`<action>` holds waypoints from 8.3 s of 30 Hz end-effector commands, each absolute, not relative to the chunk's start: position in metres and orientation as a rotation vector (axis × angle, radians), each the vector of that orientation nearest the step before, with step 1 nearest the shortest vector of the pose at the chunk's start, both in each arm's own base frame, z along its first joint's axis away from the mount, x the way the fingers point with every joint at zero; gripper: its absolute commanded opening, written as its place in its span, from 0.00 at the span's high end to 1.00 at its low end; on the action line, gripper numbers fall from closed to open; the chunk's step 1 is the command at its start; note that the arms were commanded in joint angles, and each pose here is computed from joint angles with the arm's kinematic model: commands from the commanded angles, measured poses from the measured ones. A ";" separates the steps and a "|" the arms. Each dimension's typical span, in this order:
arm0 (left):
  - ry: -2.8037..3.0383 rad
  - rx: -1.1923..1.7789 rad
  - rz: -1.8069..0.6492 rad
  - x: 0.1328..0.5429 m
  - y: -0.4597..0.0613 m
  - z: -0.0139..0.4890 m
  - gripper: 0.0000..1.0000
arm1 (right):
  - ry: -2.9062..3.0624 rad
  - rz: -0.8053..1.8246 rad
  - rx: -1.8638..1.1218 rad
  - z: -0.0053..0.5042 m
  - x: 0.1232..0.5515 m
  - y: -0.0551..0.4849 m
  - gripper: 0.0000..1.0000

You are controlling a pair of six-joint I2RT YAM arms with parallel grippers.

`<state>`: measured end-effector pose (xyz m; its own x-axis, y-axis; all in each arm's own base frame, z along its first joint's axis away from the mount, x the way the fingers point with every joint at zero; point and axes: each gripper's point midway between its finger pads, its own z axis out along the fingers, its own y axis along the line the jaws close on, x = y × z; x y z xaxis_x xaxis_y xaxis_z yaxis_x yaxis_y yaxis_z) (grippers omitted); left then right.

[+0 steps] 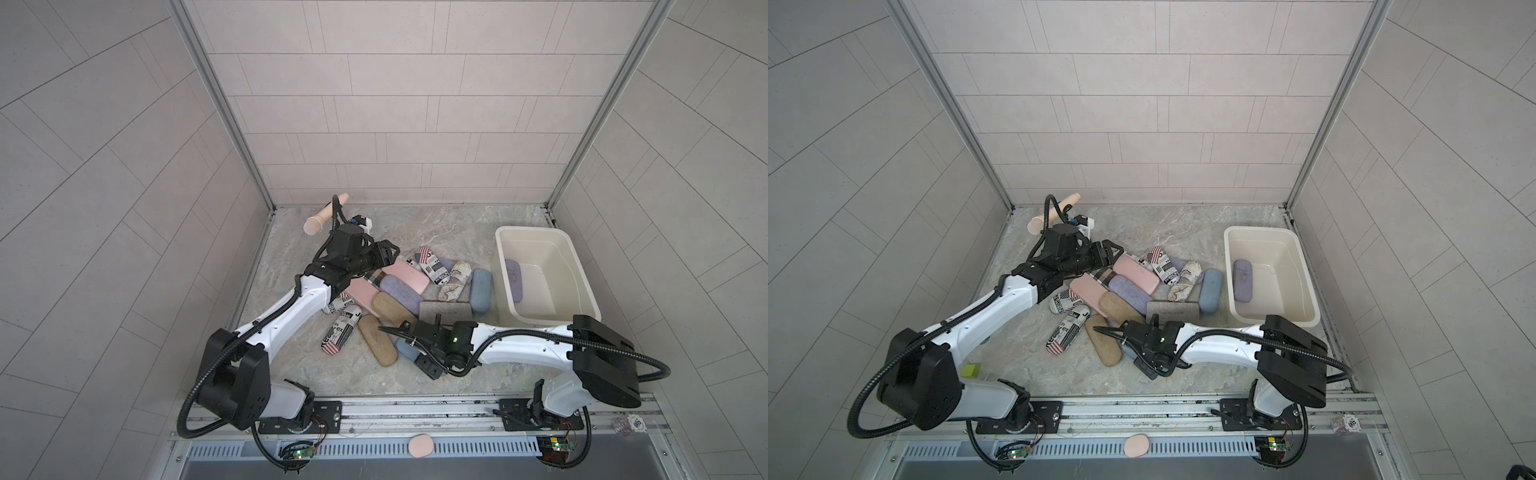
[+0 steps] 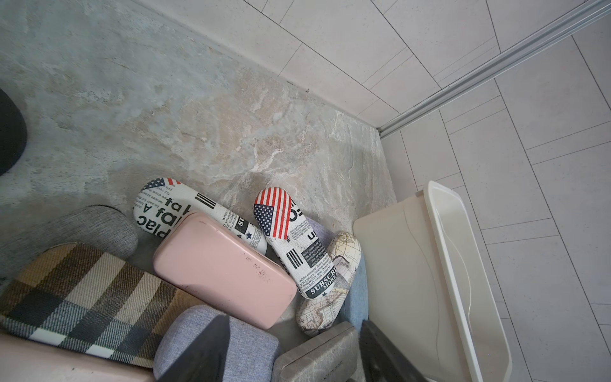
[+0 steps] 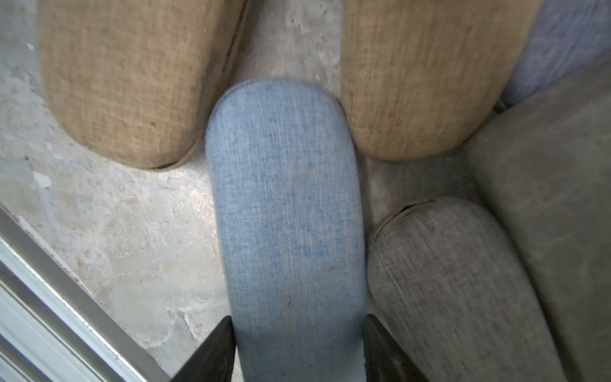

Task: Put the glasses cases into the storage boxes
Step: Pick up the glasses case at the center of the board, then place the glasses case in the storage box, then pick up the glasses case at the center of the board.

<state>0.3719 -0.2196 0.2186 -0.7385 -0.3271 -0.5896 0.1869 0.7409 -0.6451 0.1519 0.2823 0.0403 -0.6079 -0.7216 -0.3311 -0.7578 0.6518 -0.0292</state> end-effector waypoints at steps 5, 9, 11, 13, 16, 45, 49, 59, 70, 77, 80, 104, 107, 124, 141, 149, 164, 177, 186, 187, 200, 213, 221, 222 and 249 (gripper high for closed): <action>2.150 -0.077 -0.958 0.373 -0.222 0.247 0.31 | 2.600 0.177 -1.171 0.017 0.148 0.286 0.34; 2.135 -0.068 -1.004 0.370 -0.226 0.253 0.31 | 2.592 0.170 -1.184 0.015 0.147 0.290 0.33; 2.124 -0.069 -0.996 0.370 -0.224 0.255 0.31 | 2.591 0.169 -1.185 0.017 0.148 0.291 0.32; 2.118 -0.071 -0.994 0.370 -0.224 0.256 0.31 | 2.589 0.179 -1.193 0.017 0.146 0.294 0.30; 2.114 -0.067 -1.022 0.369 -0.227 0.259 0.31 | 2.590 0.130 -1.208 0.017 0.147 0.289 0.28; 2.091 -0.045 -0.974 0.365 -0.221 0.267 0.31 | 2.340 -0.015 -0.839 0.137 0.173 0.210 0.46; 2.092 -0.048 -0.970 0.366 -0.221 0.266 0.31 | 2.254 -0.039 -0.765 0.162 0.182 0.195 0.46; 2.086 -0.062 -0.913 0.366 -0.214 0.265 0.31 | 2.207 -0.048 -0.670 0.188 0.196 0.180 0.46; 2.106 -0.060 -0.911 0.368 -0.216 0.259 0.31 | 2.190 0.021 -0.561 0.212 0.229 0.176 0.46; 2.108 -0.057 -0.910 0.368 -0.216 0.258 0.31 | 2.174 0.017 -0.461 0.233 0.257 0.168 0.46; 2.120 -0.059 -0.893 0.370 -0.215 0.253 0.31 | 2.178 0.036 -0.419 0.237 0.267 0.168 0.47; 2.134 -0.056 -0.988 0.368 -0.229 0.251 0.31 | 2.296 0.082 -0.048 0.271 0.307 0.062 0.47; 2.140 -0.053 -0.991 0.368 -0.231 0.249 0.31 | 2.320 0.051 0.002 0.264 0.310 0.046 0.48; 2.183 -0.061 -1.014 0.371 -0.238 0.233 0.31 | 2.435 0.147 0.330 0.203 0.358 -0.024 0.46; 2.182 -0.061 -1.024 0.370 -0.239 0.234 0.31 | 2.706 0.000 0.400 0.114 0.371 -0.043 0.35; 2.179 -0.059 -1.027 0.370 -0.239 0.236 0.31 | 2.649 0.009 0.402 0.137 0.374 -0.041 0.25; 2.146 -0.049 -0.995 0.367 -0.233 0.249 0.31 | 2.477 -0.017 0.175 0.223 0.346 0.009 0.29; 2.070 -0.299 -0.503 0.370 -0.145 0.258 0.31 | 2.294 0.055 -0.347 0.250 0.274 0.147 0.39; 1.932 -0.428 -0.410 0.362 -0.106 0.280 0.29 | 2.334 0.074 -0.749 0.191 0.238 0.250 0.36; 1.930 -0.436 -0.408 0.362 -0.105 0.280 0.29 | 2.343 0.071 -0.785 0.183 0.236 0.261 0.35; 1.914 -0.454 -0.404 0.362 -0.100 0.279 0.28 | 2.401 0.127 -0.944 0.107 0.242 0.340 0.30; 1.920 -0.468 -0.473 0.366 -0.103 0.278 0.28 | 2.439 0.083 -0.915 0.081 0.269 0.346 0.27; 1.915 -0.462 -0.513 0.369 -0.103 0.279 0.28 | 2.487 0.129 -0.966 0.061 0.273 0.356 0.32; 1.915 -0.462 -0.516 0.370 -0.103 0.279 0.28 | 2.492 0.134 -0.981 0.059 0.272 0.358 0.34; 1.930 -0.456 -0.565 0.374 -0.107 0.275 0.28 | 2.522 0.153 -0.985 0.040 0.263 0.356 0.39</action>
